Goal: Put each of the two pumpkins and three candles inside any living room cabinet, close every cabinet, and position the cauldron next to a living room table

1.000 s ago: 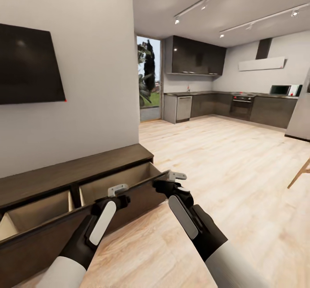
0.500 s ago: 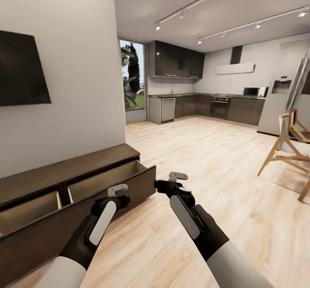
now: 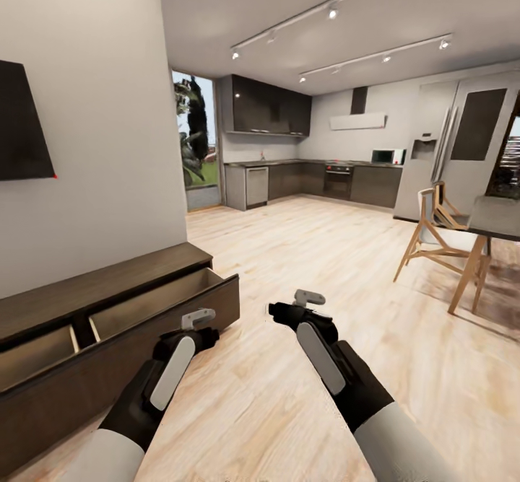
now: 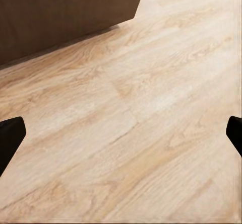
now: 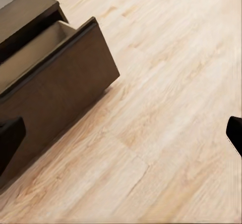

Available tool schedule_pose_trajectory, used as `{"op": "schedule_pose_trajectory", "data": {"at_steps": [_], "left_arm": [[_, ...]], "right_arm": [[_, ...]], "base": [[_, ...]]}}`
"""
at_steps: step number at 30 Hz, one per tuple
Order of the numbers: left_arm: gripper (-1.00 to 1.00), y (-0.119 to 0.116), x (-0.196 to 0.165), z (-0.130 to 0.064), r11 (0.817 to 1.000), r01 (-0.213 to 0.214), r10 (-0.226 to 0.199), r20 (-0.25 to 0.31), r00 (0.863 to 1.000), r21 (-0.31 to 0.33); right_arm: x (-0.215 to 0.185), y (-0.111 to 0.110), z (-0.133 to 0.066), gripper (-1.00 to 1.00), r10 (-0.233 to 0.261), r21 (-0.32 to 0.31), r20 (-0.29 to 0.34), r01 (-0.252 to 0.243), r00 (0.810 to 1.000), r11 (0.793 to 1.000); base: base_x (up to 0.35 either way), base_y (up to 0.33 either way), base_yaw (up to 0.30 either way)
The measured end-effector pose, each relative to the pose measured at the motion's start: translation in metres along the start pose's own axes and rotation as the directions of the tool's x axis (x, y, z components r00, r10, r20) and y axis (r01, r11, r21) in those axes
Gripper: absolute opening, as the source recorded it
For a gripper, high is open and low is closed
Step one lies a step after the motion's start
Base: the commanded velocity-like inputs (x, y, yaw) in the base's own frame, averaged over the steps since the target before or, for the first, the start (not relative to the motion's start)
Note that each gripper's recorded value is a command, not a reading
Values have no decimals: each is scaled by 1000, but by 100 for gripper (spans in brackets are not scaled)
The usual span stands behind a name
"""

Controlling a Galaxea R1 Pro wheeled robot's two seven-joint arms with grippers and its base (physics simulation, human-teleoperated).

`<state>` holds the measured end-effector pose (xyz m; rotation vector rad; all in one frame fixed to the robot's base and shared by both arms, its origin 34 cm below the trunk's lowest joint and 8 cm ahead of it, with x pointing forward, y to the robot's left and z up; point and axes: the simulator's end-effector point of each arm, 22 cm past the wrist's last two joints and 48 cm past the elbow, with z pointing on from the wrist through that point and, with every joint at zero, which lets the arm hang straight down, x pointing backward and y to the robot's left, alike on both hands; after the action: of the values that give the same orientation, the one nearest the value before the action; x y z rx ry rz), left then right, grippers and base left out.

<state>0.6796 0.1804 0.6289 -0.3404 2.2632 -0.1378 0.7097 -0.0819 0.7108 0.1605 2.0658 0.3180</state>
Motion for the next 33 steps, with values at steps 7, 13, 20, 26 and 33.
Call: {"op": "schedule_pose_trajectory", "data": {"at_steps": [7,13,20,26,33], "left_arm": [[100,-2,3,-1,1000,-4,4,-12,1000,7],[100,-2,26,6,1000,-24,24,-63,998,-6],[100,-5,42,7,997,-75,73,-103,992,-16],[100,20,90,21,989,-120,100,-211,972,-85],[100,39,119,34,985,-109,77,-225,971,-134]], "right_arm": [[-14,-85,-4,100,109,113,-5,-108,994,988],[23,-161,-26,100,156,206,-10,-151,988,967],[89,-186,-41,100,176,261,-103,-144,979,955],[120,-196,-51,100,199,292,-144,-150,969,945],[145,-216,-45,100,229,344,-137,-170,964,923]], "base": [[-125,0,-221],[-13,0,-220],[-1,0,-127],[0,0,-10],[0,0,-108]]}}
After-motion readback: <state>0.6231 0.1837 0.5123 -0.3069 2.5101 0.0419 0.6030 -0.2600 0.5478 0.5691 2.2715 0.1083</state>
